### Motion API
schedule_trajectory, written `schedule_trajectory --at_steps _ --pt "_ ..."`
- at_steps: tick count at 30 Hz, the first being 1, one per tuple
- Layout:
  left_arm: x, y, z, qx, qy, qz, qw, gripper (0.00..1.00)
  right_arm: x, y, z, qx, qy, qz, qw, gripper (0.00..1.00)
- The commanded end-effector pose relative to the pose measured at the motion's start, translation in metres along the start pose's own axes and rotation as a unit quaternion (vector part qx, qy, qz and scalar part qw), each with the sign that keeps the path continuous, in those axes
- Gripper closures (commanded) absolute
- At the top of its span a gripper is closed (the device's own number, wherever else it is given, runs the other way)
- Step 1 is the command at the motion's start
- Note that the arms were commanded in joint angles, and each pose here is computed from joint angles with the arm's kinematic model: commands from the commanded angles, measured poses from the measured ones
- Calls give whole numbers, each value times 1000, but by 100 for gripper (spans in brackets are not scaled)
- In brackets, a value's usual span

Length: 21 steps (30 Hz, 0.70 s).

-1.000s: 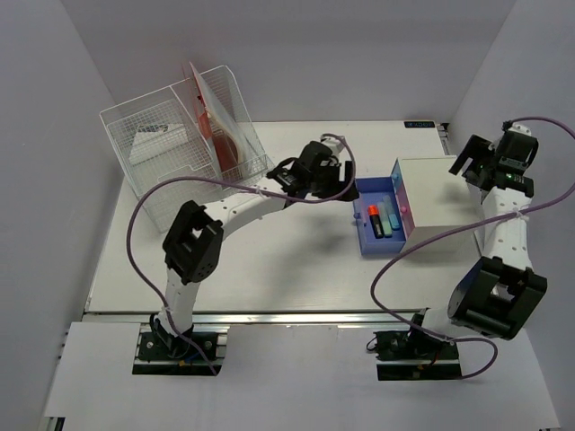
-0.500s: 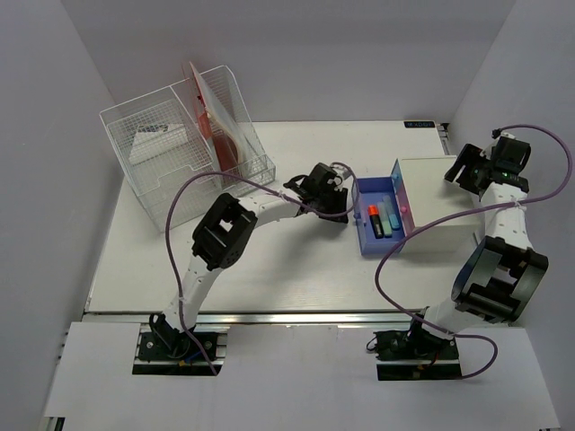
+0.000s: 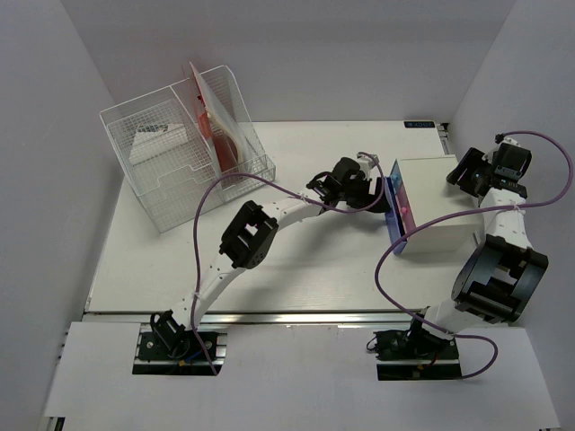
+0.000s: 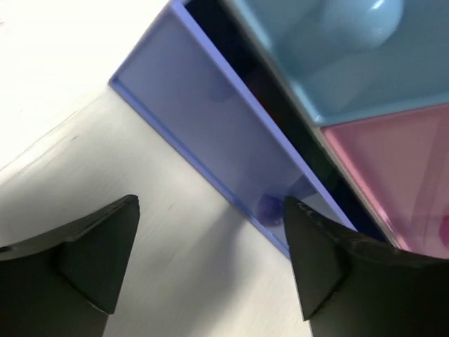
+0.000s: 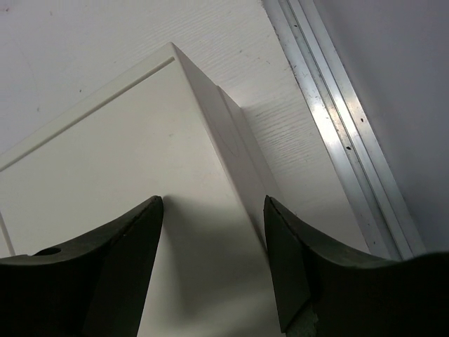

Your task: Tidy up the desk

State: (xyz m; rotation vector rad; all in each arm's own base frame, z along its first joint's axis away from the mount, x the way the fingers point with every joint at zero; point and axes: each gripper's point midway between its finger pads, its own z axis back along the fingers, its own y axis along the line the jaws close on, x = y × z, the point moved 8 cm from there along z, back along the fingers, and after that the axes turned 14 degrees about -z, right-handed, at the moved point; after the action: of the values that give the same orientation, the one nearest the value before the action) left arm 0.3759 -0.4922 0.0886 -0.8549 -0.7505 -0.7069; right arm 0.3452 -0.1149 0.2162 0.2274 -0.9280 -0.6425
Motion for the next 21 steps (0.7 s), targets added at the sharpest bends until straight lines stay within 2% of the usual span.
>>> schedule_trajectory --at_steps 1,7,13,16,18,19,20,21 --pt "17 -21 -12 -33 -43 11 998 4 -28 1 -4 17 61 -30 998 36" --pt "19 -29 -32 -32 -79 28 996 2 -31 1 -4 19 58 -33 998 37" --pt "23 -28 -21 12 -68 33 997 2 -20 5 -1 17 43 -32 998 36" --pt "35 -23 9 53 -56 31 997 2 9 14 4 3 13 -21 1000 34" --pt "50 -14 44 90 -56 33 994 2 29 18 8 -13 -10 -14 1000 29" --pt "58 -11 58 96 -61 31 993 2 52 29 18 -10 -35 -10 999 25" --pt "86 -10 90 102 -91 27 990 2 63 33 23 -13 -47 -6 999 22" --pt "82 -4 104 118 -75 32 990 2 73 36 25 -21 -60 -4 998 13"
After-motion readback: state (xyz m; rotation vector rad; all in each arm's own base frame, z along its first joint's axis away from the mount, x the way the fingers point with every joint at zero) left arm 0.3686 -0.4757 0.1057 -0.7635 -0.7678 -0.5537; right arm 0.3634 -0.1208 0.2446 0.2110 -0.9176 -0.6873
